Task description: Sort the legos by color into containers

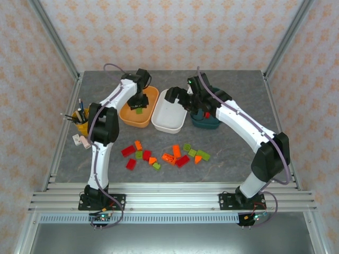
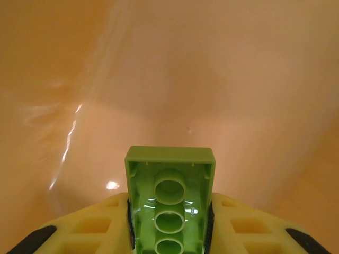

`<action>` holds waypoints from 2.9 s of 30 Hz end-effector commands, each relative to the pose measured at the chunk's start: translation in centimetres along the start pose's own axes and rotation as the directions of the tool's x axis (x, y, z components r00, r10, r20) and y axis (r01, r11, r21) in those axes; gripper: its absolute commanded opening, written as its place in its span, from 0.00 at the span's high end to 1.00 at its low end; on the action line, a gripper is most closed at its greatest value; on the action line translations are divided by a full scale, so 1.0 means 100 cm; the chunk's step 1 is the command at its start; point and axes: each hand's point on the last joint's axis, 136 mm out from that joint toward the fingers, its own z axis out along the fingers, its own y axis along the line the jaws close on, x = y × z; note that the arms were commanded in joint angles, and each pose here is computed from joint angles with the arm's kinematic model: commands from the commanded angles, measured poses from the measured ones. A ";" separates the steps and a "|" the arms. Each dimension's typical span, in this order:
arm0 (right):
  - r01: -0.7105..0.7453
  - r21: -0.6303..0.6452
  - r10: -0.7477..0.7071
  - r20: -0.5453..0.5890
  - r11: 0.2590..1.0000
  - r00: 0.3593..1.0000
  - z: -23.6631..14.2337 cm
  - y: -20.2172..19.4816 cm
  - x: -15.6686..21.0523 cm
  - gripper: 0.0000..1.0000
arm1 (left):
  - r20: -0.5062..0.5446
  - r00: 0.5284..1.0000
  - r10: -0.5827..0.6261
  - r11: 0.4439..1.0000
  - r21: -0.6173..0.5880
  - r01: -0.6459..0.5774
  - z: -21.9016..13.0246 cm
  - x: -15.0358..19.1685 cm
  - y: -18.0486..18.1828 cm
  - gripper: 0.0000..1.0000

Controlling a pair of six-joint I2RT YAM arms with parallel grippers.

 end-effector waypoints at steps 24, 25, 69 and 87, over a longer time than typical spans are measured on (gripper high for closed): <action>0.159 0.253 -0.145 -0.072 0.954 0.987 -0.074 -0.059 0.061 0.14 | 0.257 0.953 -0.162 0.942 0.329 0.071 -0.197 0.019 -0.002 0.20; 0.162 0.271 -0.145 -0.082 0.949 0.986 -0.079 -0.063 0.067 0.16 | 0.263 0.951 -0.164 0.936 0.345 0.066 -0.205 0.029 -0.001 0.19; 0.073 0.597 0.124 -0.282 0.799 0.951 -0.002 -0.218 0.205 0.57 | 0.174 0.984 0.031 0.844 0.524 -0.119 -0.167 0.274 0.001 0.20; 0.209 0.570 -0.021 -0.319 0.795 0.948 -0.029 -0.194 0.185 0.79 | 0.192 0.981 -0.010 0.848 0.522 -0.093 -0.171 0.269 0.001 0.20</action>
